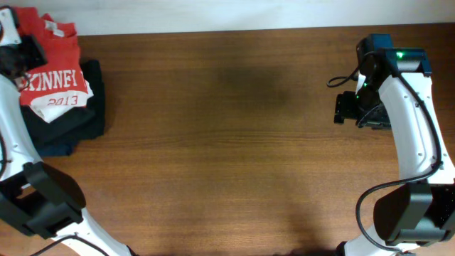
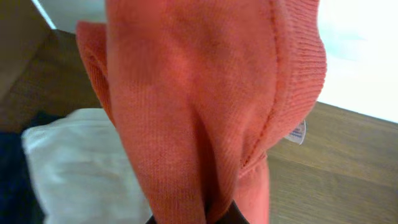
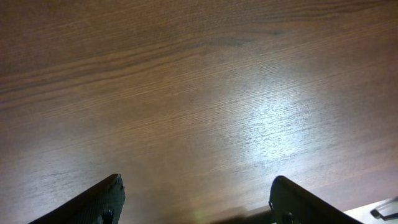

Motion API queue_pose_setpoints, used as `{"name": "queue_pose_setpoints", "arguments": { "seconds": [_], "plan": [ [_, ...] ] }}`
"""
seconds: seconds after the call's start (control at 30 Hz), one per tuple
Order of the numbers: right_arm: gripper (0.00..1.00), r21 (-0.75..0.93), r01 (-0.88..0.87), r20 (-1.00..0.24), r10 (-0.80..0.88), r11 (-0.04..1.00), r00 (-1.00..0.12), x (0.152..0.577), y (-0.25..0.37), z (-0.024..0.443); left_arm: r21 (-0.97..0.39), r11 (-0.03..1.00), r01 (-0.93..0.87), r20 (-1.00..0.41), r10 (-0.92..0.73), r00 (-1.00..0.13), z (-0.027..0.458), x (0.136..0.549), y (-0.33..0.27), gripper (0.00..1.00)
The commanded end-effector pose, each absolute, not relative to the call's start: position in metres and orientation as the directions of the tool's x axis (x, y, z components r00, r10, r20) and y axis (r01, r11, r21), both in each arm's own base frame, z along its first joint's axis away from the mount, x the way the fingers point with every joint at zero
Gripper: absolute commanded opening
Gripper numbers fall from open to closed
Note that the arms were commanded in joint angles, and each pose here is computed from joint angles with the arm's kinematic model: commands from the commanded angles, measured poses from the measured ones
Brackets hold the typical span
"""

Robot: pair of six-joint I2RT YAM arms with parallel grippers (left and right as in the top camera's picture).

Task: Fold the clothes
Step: 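Carry the bundle with the left gripper onto the clothes stack at upper left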

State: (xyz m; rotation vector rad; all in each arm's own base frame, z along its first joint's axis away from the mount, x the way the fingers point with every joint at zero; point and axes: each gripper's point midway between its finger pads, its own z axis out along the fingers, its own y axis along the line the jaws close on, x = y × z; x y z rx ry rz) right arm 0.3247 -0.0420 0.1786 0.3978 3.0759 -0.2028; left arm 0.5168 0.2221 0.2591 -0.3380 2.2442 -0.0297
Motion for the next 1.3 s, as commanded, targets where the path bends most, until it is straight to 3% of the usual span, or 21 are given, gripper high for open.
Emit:
{"name": "queue_pose_setpoints", "arguments": {
  "seconds": [0.0,0.17,0.2,0.3,0.33,0.43,0.5,0.57,0.73,0.87,1.03,1.13,1.27],
  "plan": [
    [0.79,-0.122,0.258,-0.077,0.25,0.958,-0.965,0.325,-0.045,0.188,-0.144,0.955,-0.259,-0.754,-0.276,-0.596,0.245,0.523,0.244,0.01],
    [0.79,-0.123,0.258,-0.072,0.25,0.958,-0.965,0.323,-0.045,0.188,-0.144,0.941,-0.306,-0.754,-0.305,-0.582,0.218,0.526,0.28,0.02],
    [0.78,-0.123,0.257,-0.07,0.25,0.958,-0.966,0.323,-0.045,0.188,-0.142,0.937,-0.32,-0.758,-0.311,-0.574,0.213,0.526,0.291,0.29],
    [0.79,-0.124,0.257,-0.066,0.25,0.958,-0.966,0.322,-0.045,0.188,-0.141,0.927,-0.347,-0.761,-0.326,-0.561,0.206,0.522,0.31,0.95],
    [0.79,-0.124,0.257,-0.065,0.25,0.958,-0.966,0.322,-0.045,0.188,-0.145,0.923,-0.357,-0.782,-0.328,-0.531,0.217,0.52,0.319,0.99],
    [0.79,-0.125,0.256,-0.063,0.25,0.959,-0.966,0.321,-0.045,0.188,-0.197,0.935,-0.296,-0.855,-0.312,-0.415,0.287,0.52,0.32,0.99],
    [0.79,-0.125,0.256,-0.063,0.25,0.958,-0.966,0.321,-0.045,0.188,-0.214,0.962,-0.168,-0.899,-0.261,-0.351,0.338,0.523,0.296,0.99],
    [0.79,-0.125,0.256,-0.063,0.25,0.958,-0.966,0.321,-0.045,0.188,-0.268,0.963,0.011,-0.904,-0.248,-0.347,0.353,0.53,0.256,0.99],
    [0.78,-0.125,0.256,-0.059,0.251,0.958,-0.966,0.32,-0.045,0.188,-0.417,0.909,0.004,-0.769,-0.351,-0.534,0.267,0.541,0.228,0.99],
    [0.78,-0.126,0.256,-0.055,0.251,0.958,-0.966,0.319,-0.044,0.188,-0.576,0.814,-0.074,-0.554,-0.455,-0.697,0.146,0.535,0.213,0.99],
    [0.79,-0.13,0.253,-0.037,0.25,0.959,-0.968,0.315,-0.044,0.188,-0.586,0.757,-0.288,-0.354,-0.559,-0.75,0.03,0.497,0.244,0.99],
    [0.79,-0.13,0.253,-0.037,0.25,0.959,-0.968,0.315,-0.044,0.188,-0.686,0.688,-0.237,-0.343,-0.594,-0.728,0.034,0.492,0.249,0.99],
    [0.79,-0.13,0.253,-0.036,0.25,0.959,-0.968,0.314,-0.044,0.188,-0.684,0.705,-0.187,-0.404,-0.579,-0.708,0.064,0.494,0.255,0.99]
  ]
}}
